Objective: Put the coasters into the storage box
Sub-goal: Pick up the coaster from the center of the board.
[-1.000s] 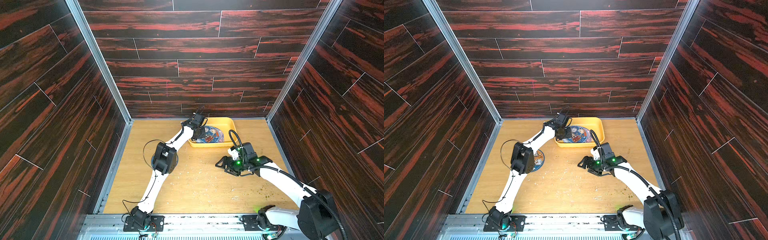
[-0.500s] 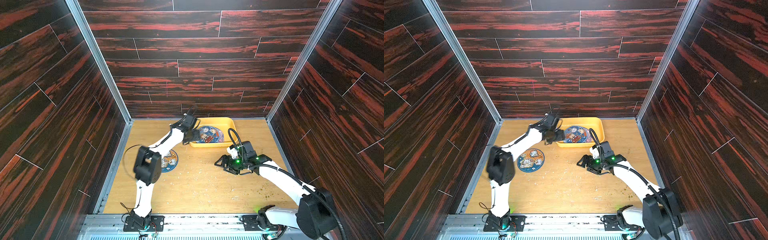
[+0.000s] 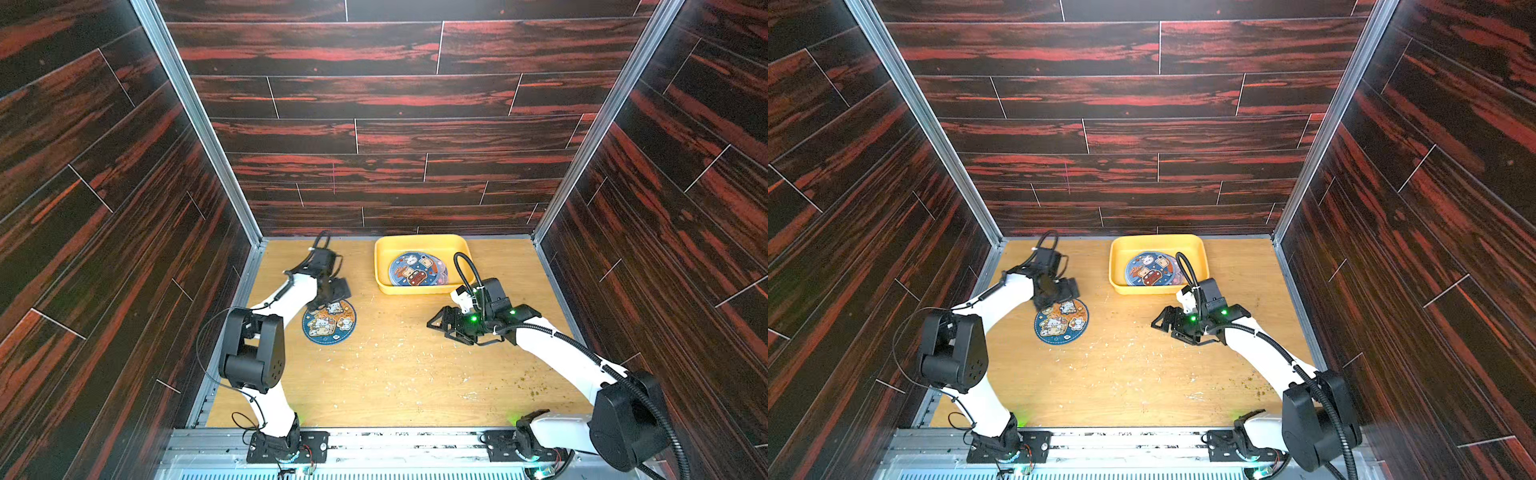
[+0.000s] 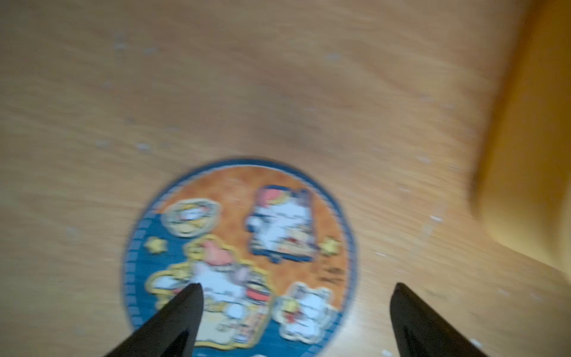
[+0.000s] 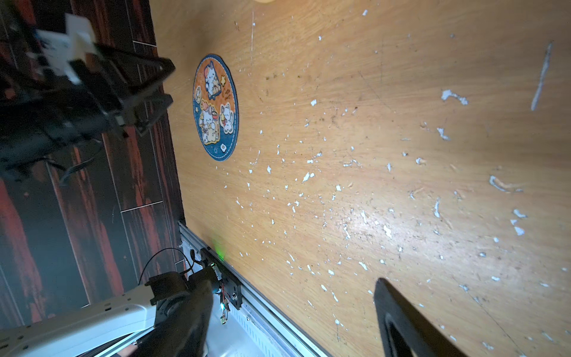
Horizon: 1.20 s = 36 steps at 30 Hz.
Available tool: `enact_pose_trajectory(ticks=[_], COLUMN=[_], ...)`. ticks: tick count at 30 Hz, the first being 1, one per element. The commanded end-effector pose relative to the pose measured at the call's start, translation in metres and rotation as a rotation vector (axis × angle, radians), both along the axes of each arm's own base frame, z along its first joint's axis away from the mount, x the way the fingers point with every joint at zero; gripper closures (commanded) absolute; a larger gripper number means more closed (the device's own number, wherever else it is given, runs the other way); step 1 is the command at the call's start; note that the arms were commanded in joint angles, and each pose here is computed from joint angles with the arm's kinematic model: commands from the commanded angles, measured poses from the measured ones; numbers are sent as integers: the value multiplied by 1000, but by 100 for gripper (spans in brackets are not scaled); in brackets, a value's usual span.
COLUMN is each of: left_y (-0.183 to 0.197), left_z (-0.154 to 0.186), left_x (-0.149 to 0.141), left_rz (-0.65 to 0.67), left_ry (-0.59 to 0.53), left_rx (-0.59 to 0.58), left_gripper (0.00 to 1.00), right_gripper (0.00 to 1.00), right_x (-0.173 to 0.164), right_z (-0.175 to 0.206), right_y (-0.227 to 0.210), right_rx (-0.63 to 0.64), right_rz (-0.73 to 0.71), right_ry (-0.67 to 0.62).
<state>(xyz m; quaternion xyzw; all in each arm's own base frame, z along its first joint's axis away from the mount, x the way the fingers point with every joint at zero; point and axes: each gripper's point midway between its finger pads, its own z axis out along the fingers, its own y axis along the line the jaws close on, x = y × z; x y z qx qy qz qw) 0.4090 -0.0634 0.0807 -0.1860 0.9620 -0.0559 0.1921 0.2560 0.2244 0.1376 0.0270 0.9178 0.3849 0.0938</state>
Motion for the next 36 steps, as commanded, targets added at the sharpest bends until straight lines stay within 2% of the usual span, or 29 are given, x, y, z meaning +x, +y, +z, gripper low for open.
enact_pose_trajectory(ticks=[1,10,14,20,26,36], left_y=[24,68,74,67,57,25], left_z=[6,-23,-37,-61,-81,-95], left_x=[-3,11,13,1,-25,-55], left_rz=[17,98,111,108,99,14], left_ry=[-8,28,60,131,206,276], left_rx=[59,69,58,18,-35,-84], left_gripper=[2,2,2,4,7,10], right_gripper=[17,17,17,17,17,17], right_x=[2,1,2,5,7,9], right_z=[2,4,5,7,9,8], right_y=[2,1,1,3,5,15], right_rx=[2,-2,-2,-3,-2,-5], right_rz=[13,4,-1,-3,-1,21], right_ry=[7,7,3,0,-5,-6])
